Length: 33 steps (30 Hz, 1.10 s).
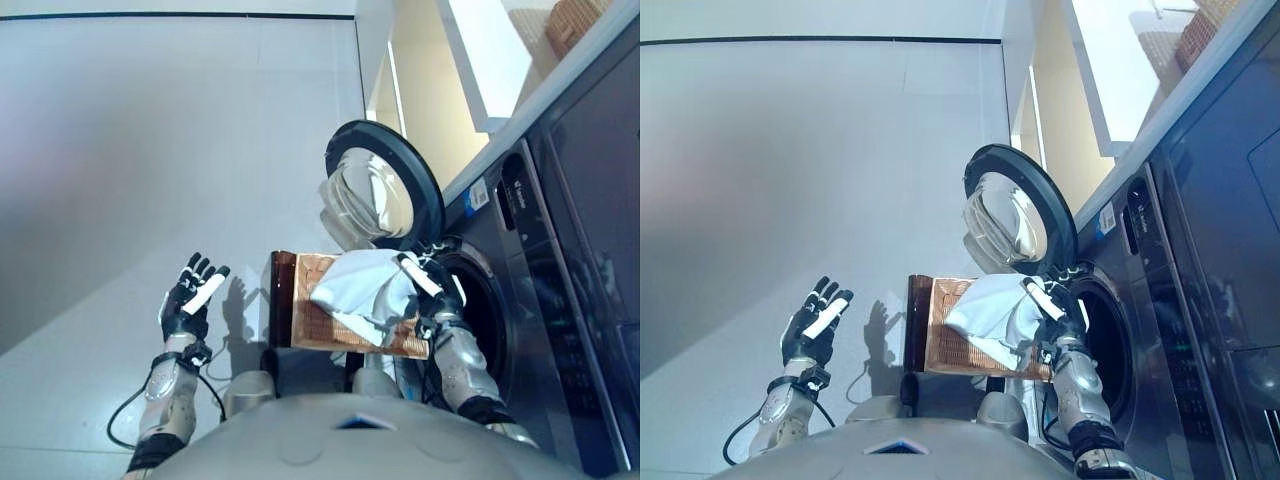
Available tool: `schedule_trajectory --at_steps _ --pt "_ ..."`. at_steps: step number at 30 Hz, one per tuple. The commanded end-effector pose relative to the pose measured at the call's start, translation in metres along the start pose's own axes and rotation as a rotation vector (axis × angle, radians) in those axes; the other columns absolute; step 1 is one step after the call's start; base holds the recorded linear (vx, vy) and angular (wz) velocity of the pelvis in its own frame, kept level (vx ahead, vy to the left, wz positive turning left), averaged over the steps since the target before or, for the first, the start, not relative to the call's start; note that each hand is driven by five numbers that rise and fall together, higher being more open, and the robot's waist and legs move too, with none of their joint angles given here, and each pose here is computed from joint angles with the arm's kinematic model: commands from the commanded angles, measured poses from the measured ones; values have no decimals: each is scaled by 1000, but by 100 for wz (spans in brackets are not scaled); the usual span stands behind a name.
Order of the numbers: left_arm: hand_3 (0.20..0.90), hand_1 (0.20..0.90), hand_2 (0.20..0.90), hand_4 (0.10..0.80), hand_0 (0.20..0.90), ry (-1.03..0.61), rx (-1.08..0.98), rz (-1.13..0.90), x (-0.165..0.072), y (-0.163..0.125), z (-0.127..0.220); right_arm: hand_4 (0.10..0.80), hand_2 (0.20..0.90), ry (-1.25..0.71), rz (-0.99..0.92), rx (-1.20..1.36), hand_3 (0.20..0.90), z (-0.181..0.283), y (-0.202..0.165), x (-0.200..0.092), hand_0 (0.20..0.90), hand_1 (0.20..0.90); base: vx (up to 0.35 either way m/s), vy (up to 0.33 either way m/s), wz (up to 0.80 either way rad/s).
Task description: Pick up the clothes and place them into the washing machine
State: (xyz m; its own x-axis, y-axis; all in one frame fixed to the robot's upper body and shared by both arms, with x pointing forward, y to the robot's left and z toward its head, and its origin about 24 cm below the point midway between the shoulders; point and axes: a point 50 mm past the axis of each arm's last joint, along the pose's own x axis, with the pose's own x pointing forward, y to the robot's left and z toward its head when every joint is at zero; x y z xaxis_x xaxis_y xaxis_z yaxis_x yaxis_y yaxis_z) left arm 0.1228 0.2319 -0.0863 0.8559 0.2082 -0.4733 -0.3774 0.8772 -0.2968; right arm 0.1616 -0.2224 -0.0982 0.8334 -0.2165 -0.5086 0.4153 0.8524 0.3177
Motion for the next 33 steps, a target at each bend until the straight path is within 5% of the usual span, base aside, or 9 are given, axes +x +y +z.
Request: schedule_trajectory --at_steps 1,17,33 --pt "900 900 900 800 900 -138 7 1 8 1 23 300 200 -256 -21 151 200 42 5 11 200 200 0 0 0" --pt "900 900 900 800 900 -87 -64 6 3 -10 7 300 200 -176 -474 829 200 -10 -12 16 200 200 7 -2 -3" --pt "900 900 900 800 900 -142 -39 -155 16 -41 31 300 200 -473 -630 1041 200 103 -12 57 200 200 -123 6 -1"
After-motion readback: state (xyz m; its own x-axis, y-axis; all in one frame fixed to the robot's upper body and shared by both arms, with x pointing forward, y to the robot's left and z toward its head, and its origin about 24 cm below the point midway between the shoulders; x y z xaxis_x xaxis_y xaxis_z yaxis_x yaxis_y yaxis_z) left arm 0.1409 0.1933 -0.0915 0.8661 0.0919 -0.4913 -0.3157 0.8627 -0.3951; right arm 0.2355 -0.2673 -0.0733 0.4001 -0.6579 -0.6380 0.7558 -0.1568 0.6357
